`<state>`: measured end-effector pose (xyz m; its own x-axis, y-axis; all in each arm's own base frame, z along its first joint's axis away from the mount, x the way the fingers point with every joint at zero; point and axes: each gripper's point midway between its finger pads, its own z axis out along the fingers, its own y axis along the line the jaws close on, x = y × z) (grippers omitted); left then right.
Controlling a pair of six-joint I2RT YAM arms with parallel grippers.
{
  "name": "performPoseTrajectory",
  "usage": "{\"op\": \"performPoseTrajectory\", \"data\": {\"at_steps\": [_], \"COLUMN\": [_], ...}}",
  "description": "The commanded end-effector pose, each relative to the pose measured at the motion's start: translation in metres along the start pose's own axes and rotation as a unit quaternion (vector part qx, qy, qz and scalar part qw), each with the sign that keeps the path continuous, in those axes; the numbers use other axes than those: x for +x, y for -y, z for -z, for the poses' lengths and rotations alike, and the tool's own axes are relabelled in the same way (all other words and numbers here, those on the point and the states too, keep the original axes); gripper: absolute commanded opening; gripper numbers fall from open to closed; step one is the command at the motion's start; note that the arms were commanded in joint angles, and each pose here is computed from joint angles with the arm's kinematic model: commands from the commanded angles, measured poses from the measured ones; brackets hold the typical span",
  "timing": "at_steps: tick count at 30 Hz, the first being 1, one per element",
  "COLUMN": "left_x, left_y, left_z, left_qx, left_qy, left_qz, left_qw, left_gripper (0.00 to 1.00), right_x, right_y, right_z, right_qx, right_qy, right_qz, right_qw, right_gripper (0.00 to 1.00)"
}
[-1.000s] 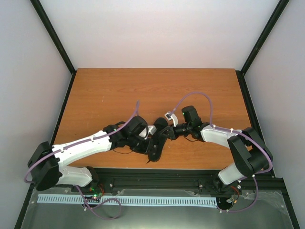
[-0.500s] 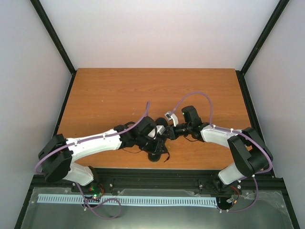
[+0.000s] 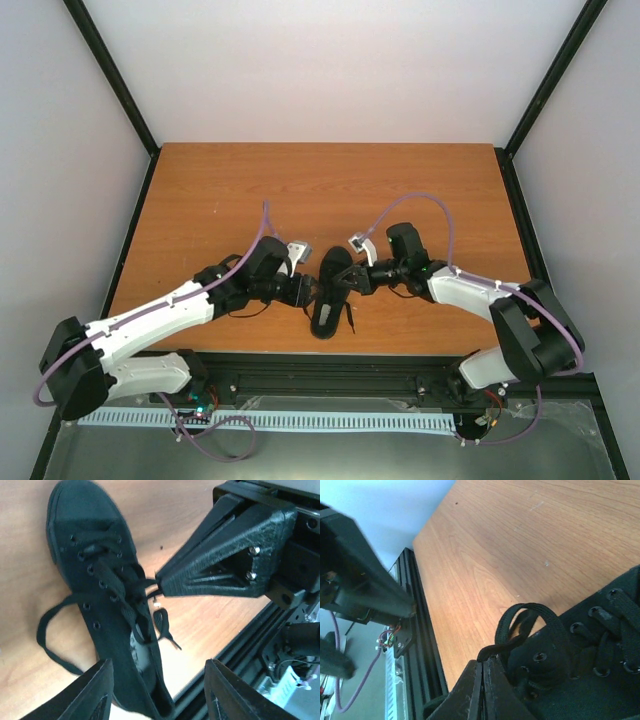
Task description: Tie the shoes
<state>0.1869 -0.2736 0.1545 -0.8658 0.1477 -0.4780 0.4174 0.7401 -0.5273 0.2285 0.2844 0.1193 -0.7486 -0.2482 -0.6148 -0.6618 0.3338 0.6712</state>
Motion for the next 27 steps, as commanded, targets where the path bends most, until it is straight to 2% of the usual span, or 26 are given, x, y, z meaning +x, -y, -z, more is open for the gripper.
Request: {"op": "performPoseTrajectory", "data": {"at_steps": [1, 6, 9, 13, 19, 23, 27], "left_x": [-0.036, -0.053, -0.057, -0.057, -0.050, -0.046, -0.043], "left_y": [0.017, 0.023, 0.018, 0.011, 0.005, -0.005, -0.007], "left_z": [-0.001, -0.015, -0.026, -0.036, -0.047, -0.053, -0.042], "left_qx": [0.041, 0.051, 0.041, 0.037, 0.049, 0.040, 0.039], "left_qy": [0.099, 0.126, 0.122, 0.117, 0.104, 0.090, 0.114], "left_qz": [-0.128, -0.187, -0.202, -0.212, -0.222, -0.232, -0.254], "left_qw": [0.986, 0.973, 0.971, 0.970, 0.968, 0.968, 0.960], "left_gripper": [0.51, 0.45, 0.35, 0.30, 0.36, 0.45, 0.48], "right_x": [-0.002, 0.000, 0.001, 0.000, 0.000, 0.000, -0.001], "right_y": [-0.018, -0.016, -0.016, -0.017, -0.019, -0.019, -0.019], "right_z": [0.007, 0.006, 0.005, 0.005, 0.005, 0.005, 0.005], "right_qx": [-0.025, -0.023, -0.026, -0.029, -0.033, -0.034, -0.035], "right_qy": [0.017, 0.010, 0.009, 0.010, 0.009, 0.008, 0.010], "right_qz": [0.033, 0.029, 0.028, 0.030, 0.030, 0.030, 0.029], "right_qw": [0.999, 0.999, 0.999, 0.999, 0.999, 0.999, 0.999], "right_gripper": [0.03, 0.03, 0.03, 0.03, 0.03, 0.03, 0.03]}}
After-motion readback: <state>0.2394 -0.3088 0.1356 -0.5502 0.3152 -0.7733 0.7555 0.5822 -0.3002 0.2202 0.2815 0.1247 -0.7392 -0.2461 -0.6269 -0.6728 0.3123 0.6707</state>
